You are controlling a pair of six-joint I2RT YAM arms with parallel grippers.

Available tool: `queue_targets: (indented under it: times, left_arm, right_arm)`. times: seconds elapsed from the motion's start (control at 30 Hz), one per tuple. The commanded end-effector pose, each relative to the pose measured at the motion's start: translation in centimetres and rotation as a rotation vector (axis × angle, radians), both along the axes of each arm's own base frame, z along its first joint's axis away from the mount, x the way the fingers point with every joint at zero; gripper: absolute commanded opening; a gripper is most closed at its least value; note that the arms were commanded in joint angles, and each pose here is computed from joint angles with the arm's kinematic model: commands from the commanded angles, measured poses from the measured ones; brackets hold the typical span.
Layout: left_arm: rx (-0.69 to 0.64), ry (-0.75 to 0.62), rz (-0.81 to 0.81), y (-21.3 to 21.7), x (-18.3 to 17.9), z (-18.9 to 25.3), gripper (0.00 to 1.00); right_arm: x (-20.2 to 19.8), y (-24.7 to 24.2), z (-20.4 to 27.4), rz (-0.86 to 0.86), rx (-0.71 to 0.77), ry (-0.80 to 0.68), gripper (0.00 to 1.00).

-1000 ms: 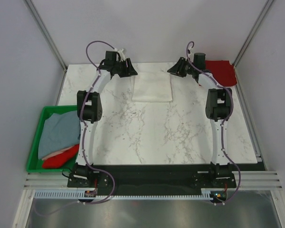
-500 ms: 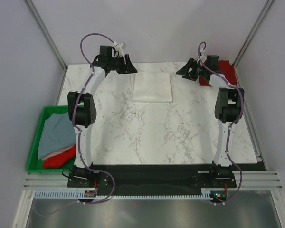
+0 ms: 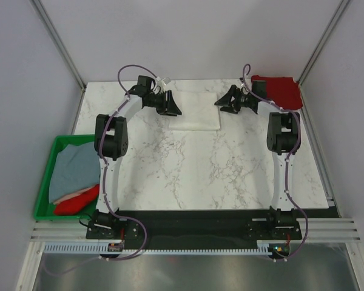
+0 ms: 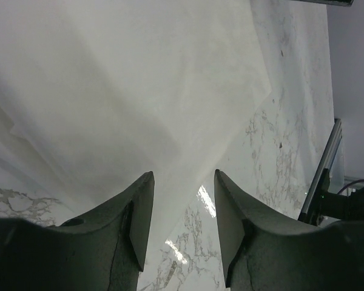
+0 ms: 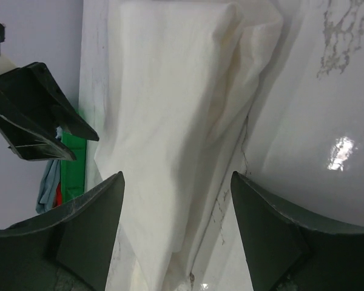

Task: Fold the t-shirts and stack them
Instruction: Neatly place the folded tshirt to the corner

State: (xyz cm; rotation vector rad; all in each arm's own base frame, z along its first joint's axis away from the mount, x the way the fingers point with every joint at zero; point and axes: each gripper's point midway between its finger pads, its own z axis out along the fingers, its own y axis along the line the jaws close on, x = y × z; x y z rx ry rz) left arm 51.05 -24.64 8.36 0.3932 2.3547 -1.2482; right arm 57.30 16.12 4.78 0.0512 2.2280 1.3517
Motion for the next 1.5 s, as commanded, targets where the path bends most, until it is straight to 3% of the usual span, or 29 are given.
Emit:
queue_targets:
  times: [0.0, 0.37, 0.47, 0.57, 0.67, 0.7, 0.77, 0.9, 1.1, 1.27, 1.47]
  left_arm:
    - [-0.008, 0.063, -0.004, 0.0, -0.8, -1.2, 0.52]
    - [0.051, 0.183, 0.009, -0.2, -2.9, -5.2, 0.50]
    - [0.059, 0.205, 0.006, -0.2, -3.5, -6.0, 0.49]
    - [0.062, 0.201, 0.000, -0.4, -3.5, -6.1, 0.49]
    - [0.069, 0.172, 0.002, -0.6, -3.0, -5.5, 0.48]
    - [0.075, 0.159, 0.006, -0.6, -2.8, -5.2, 0.48]
    - [0.109, 0.114, 0.030, -0.2, -1.9, -4.5, 0.46]
    - [0.183, -0.041, 0.064, 1.0, 0.1, -0.8, 0.48]
    - [0.198, -0.134, 0.053, 1.3, 0.7, 2.0, 0.48]
    - [0.189, -0.143, 0.044, 1.2, 0.5, 2.7, 0.49]
    - [0.186, -0.148, 0.030, 0.7, 0.2, 2.8, 0.49]
  right_arm:
    - [-0.5, 2.0, -3.4, 0.018, 0.004, 0.060, 0.79]
    - [-2.3, 6.4, -6.8, 0.057, 0.002, 0.155, 0.75]
    - [-2.1, 6.6, -7.3, 0.049, -0.011, 0.154, 0.68]
    - [-1.9, 7.3, -7.2, 0.061, -0.020, 0.136, 0.53]
    - [-1.6, 7.6, -6.5, 0.076, -0.051, 0.093, 0.24]
    - [-1.1, 7.2, -5.8, 0.074, -0.066, 0.068, 0.07]
    - [-0.6, 6.4, -3.9, 0.087, -0.116, 0.004, 0.00]
    - [1.4, 3.0, 2.3, 0.075, -0.187, -0.159, 0.00]
    - [2.5, -3.2, 8.4, 0.050, -0.371, -0.319, 0.00]
    - [3.2, -8.5, 8.8, -0.010, -0.590, -0.361, 0.00]
    - [4.9, -13.2, 10.0, -0.068, -0.754, -0.427, 0.00]
